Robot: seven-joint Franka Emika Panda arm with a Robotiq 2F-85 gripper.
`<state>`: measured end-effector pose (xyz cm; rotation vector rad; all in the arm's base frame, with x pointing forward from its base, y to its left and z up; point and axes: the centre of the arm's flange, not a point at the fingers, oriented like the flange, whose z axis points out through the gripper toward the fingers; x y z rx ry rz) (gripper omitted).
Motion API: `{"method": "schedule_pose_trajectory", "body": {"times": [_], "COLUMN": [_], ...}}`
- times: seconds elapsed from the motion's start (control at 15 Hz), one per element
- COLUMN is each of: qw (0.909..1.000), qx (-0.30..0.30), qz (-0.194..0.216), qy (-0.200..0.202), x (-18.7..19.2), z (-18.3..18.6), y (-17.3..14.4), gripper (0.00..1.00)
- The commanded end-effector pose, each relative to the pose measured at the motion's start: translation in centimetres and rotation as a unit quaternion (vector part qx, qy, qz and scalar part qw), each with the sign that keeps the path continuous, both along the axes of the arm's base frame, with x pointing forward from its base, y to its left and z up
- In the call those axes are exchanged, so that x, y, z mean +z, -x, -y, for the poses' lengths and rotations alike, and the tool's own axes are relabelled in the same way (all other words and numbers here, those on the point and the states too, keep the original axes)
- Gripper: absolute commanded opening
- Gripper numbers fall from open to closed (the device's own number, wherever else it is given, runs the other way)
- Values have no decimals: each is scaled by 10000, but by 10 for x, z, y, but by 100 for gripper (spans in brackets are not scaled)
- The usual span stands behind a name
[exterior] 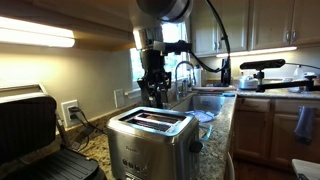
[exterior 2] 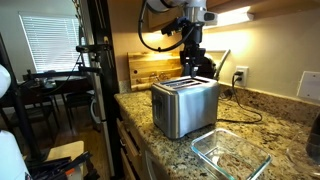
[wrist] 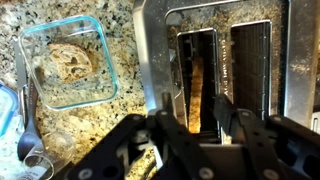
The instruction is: Put one slice of bread in the toaster
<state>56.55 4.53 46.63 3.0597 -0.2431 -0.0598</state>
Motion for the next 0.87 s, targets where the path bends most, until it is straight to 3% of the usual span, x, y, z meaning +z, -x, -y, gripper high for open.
{"method": "schedule_pose_trajectory", "body": {"times": [0.0, 0.07, 0.13, 0.33, 0.8], "qw": [9998, 9998, 10000, 10000, 10000], "qx": [-144, -142, -38, -45, -48], "qz": [-92, -67, -2, 10, 7], "qy": [98, 93, 2, 2, 2], "x": [9, 12, 1, 3, 3], "z": [1, 0, 1, 1, 1], "y": [1, 4, 0, -1, -1], "gripper": [80, 85, 66, 85, 85]}}
